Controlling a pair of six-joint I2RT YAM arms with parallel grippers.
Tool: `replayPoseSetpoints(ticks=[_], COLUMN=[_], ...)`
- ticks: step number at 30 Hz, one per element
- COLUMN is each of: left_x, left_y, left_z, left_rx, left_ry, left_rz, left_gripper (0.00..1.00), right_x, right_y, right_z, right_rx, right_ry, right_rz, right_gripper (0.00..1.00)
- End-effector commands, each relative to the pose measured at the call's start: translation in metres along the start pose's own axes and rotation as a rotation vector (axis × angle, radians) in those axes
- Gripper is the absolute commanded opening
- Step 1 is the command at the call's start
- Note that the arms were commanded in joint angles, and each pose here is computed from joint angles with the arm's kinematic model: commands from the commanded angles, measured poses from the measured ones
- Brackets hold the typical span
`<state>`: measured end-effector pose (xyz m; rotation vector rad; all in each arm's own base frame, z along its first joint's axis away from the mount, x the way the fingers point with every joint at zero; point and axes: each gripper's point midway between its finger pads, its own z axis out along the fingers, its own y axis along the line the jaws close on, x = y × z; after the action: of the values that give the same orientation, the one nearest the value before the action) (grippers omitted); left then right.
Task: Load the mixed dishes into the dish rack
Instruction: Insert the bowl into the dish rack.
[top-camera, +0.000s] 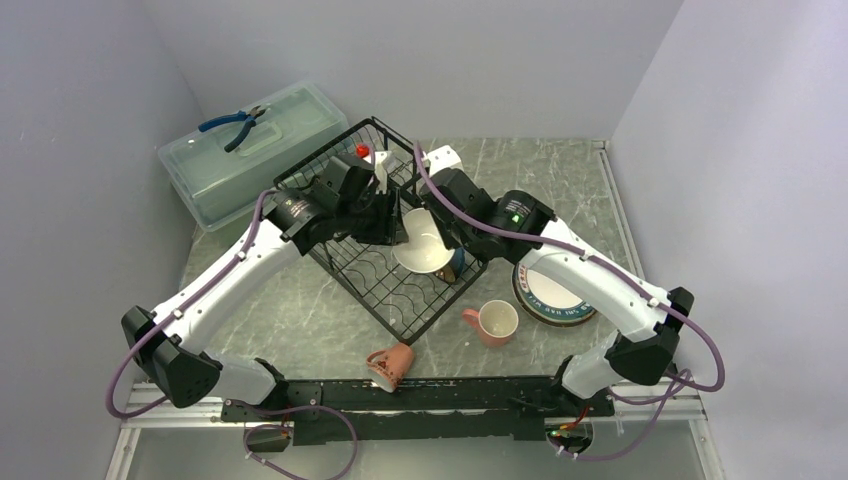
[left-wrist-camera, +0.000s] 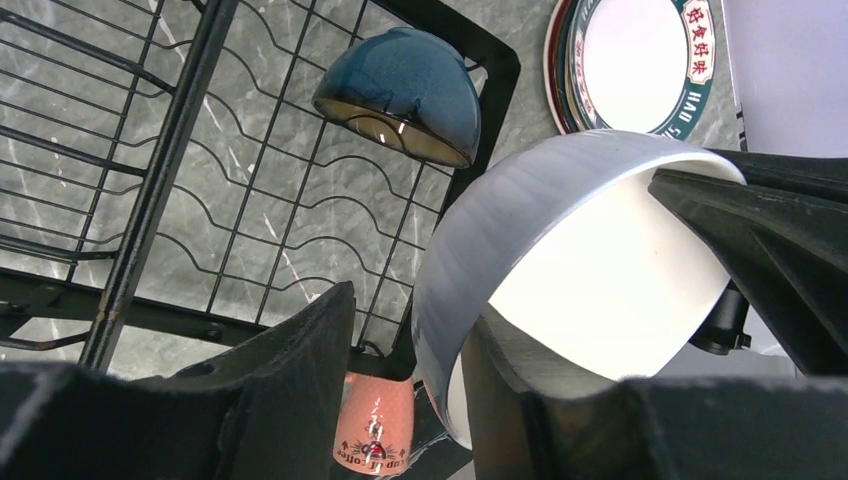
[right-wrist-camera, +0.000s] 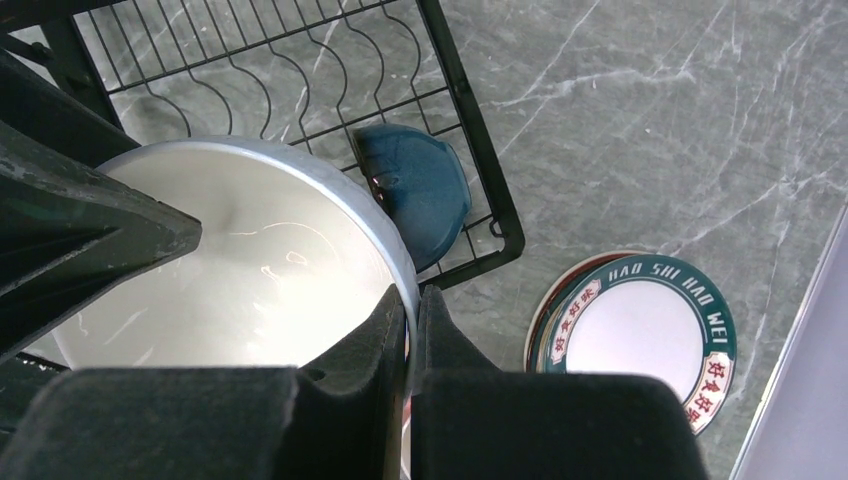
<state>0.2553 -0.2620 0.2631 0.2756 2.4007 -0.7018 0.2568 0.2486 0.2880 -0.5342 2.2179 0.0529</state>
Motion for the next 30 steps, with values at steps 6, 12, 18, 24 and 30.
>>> replayPoseSetpoints(ticks=[6, 12, 18, 24, 30], left_x=[-0.009, -0.008, -0.011, -0.014, -0.015], left_y=[-0.018, -0.022, -0.028, -0.031, -0.029], left_z=[-0.008, -0.007, -0.011, -0.022, -0.031], left_rx=[0.081, 0.107, 0.136, 0.151, 0.147], left_ry=[-0.009, 0.004, -0.014, -0.050, -0.085], left_rz=[0.023, 0.029, 0.021, 0.007, -0.013], left_gripper=[0.19, 0.00, 0.00, 0.00, 0.00], right_x=[-0.033, -0.032, -0.025, -0.027, -0.027], right_y=[-0.006, -0.008, -0.011, -0.012, -0.017], right_z=[-0.023, -0.028, -0.029, -0.039, -0.057], right_rx=[-0.006, -0.009, -0.010, -0.046, -0.098], right_ry=[-0.120, -0.131, -0.130, -0.171, -0.229], right_rz=[0.075, 0.086, 0.091, 0.105, 0.123], right_gripper=[0.00, 0.00, 0.12, 0.47, 0.70])
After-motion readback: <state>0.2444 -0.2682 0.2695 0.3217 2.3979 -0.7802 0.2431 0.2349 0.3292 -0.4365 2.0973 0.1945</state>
